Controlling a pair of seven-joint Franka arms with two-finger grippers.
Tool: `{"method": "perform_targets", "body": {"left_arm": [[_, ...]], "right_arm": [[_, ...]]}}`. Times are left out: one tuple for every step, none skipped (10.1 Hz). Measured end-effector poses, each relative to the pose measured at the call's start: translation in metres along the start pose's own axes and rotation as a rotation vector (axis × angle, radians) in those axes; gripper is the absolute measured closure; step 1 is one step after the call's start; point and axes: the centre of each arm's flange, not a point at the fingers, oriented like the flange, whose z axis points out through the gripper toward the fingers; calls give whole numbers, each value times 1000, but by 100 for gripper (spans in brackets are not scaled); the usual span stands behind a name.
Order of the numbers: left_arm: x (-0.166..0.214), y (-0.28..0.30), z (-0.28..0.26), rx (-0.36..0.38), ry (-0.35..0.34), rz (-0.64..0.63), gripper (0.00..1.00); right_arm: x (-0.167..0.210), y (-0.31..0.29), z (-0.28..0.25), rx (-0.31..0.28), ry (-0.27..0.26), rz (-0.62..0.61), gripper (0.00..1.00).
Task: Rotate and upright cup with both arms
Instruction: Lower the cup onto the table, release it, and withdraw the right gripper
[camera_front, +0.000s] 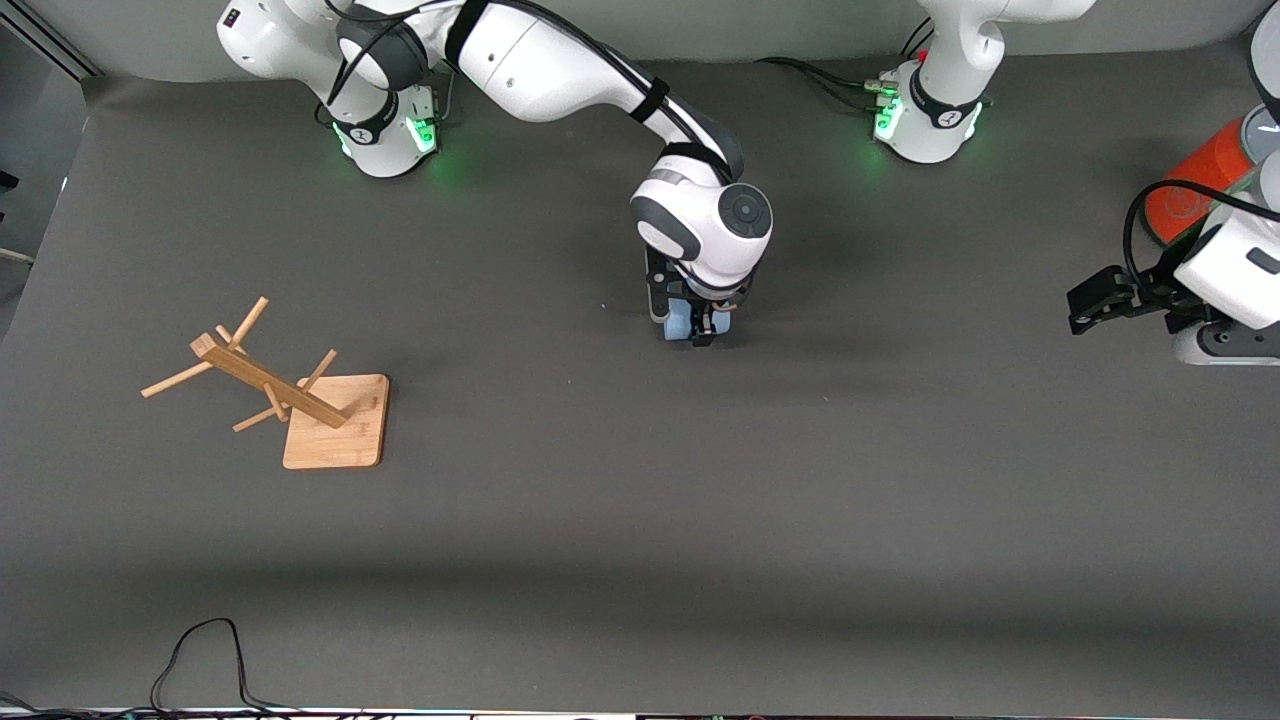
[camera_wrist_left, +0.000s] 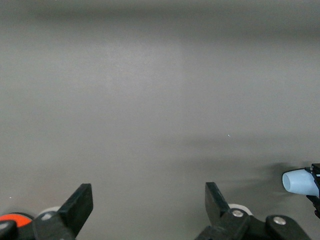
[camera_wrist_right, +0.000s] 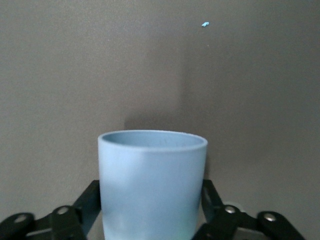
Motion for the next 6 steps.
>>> {"method": "perform_targets", "body": {"left_arm": [[0, -1, 1, 0, -1, -1, 0], [0, -3, 1, 0, -2, -5, 0], [1, -7, 1, 1, -2, -12, 0], [1, -11, 1, 0, -2, -19, 0], [1, -14, 1, 0, -3, -24, 0], [1, -14, 1, -1, -3, -27, 0]], "right_arm": [[1, -2, 6, -1, 7, 2, 9], [2, -3, 9, 0, 10, 4, 0], [2, -4, 7, 4, 7, 5, 0], [2, -8, 2, 10, 0, 9, 0], [3, -12, -4, 18, -8, 14, 0], [5, -16, -13, 25, -15, 20, 0]]}}
